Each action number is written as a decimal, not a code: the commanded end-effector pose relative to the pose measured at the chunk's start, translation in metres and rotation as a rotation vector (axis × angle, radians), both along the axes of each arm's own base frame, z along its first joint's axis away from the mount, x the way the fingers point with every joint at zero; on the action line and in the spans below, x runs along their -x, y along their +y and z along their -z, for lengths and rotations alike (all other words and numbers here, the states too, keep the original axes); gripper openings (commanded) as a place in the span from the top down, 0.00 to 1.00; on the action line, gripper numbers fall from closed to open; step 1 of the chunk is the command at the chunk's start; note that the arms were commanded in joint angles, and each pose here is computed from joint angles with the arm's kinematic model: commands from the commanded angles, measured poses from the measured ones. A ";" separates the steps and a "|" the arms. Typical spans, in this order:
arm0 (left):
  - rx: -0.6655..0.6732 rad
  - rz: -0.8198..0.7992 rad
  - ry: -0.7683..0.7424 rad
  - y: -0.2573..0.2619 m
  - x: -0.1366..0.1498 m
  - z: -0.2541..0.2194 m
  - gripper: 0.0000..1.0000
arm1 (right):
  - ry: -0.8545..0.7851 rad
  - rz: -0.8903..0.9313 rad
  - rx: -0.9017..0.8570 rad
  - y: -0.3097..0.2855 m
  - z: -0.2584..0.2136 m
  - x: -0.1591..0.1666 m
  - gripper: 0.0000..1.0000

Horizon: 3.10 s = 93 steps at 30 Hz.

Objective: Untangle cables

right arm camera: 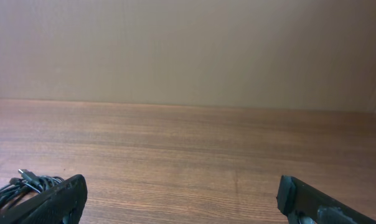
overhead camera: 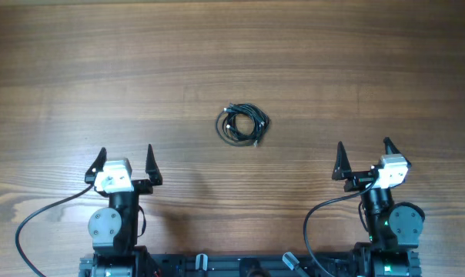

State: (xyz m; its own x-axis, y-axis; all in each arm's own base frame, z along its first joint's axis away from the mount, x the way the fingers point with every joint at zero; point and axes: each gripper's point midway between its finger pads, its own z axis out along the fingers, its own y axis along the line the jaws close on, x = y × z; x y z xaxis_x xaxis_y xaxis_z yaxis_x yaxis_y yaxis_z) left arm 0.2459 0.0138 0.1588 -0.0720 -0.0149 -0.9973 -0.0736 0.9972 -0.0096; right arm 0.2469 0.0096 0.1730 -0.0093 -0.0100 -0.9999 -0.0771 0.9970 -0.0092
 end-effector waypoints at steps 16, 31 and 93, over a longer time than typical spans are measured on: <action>0.009 -0.001 -0.004 0.000 0.000 0.001 0.00 | 0.000 -0.159 -0.267 0.027 -0.010 0.005 0.00; 0.009 -0.001 -0.004 0.000 0.000 0.001 0.00 | -0.319 -0.475 -0.437 0.064 -0.210 0.080 0.00; 0.578 0.016 1.341 -0.209 -0.089 0.124 0.36 | 1.358 -0.448 -0.367 0.169 -0.058 0.000 0.00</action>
